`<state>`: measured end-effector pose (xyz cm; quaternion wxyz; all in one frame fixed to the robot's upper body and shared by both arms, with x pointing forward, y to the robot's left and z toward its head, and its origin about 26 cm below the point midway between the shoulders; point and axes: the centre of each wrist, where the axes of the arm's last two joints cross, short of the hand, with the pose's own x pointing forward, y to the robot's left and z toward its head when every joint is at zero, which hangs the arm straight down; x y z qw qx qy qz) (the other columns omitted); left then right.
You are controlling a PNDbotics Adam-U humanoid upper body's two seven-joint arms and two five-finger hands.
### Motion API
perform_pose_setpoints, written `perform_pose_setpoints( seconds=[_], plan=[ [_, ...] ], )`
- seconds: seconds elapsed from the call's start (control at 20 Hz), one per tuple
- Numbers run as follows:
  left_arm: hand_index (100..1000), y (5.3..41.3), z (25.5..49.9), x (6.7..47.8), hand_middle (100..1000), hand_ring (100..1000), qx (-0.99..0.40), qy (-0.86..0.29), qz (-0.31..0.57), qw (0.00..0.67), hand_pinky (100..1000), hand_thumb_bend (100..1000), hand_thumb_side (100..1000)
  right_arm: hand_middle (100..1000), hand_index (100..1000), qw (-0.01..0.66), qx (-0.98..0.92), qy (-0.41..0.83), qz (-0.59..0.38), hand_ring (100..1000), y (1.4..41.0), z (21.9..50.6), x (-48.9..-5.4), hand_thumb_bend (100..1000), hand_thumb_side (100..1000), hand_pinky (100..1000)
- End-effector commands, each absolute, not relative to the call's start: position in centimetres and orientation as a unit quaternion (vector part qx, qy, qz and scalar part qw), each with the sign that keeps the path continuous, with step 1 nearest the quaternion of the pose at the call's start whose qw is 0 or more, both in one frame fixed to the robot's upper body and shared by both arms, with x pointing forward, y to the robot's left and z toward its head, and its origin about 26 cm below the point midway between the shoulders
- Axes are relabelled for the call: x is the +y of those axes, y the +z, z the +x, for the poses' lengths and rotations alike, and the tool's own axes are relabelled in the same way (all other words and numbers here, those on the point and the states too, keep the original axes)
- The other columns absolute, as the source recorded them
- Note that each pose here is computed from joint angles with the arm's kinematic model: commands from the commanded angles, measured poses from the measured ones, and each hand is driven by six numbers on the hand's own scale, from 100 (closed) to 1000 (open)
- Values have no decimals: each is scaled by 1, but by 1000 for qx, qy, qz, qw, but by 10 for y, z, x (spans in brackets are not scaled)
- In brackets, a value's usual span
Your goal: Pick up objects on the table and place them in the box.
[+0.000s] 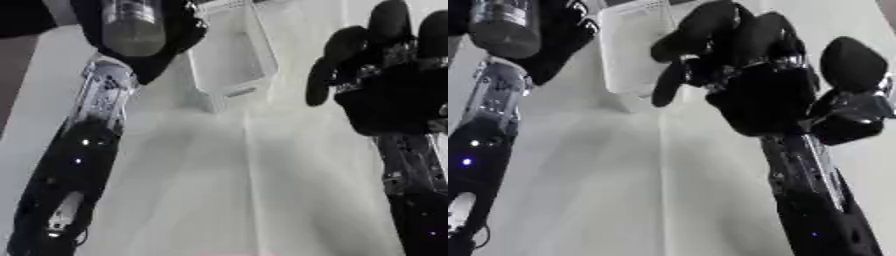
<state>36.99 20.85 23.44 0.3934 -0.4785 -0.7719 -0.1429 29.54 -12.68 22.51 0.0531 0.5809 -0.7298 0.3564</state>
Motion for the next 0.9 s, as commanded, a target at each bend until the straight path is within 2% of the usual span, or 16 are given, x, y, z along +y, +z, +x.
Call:
perform_pose_setpoints(
  seconds=[0.05,0.3,0.55,0.9],
  plan=[
    [299,243,381,222,100,100,-826,-194,-402,346,100,107,712,828,810,36,-727,357,585,862,230,291,-125,100,883,719],
    [351,233,405,232,149,138,-872,-236,-319,285,100,100,675,824,811,38,-724,358,588,863,230,291,-124,100,885,720],
    [381,232,419,243,187,174,-915,-274,-227,190,100,100,648,822,811,38,-723,362,588,864,231,291,-123,100,883,721],
    [373,222,440,241,191,184,-942,-255,-154,153,100,100,653,817,811,37,-720,365,590,864,231,290,-121,100,884,720]
  ],
)
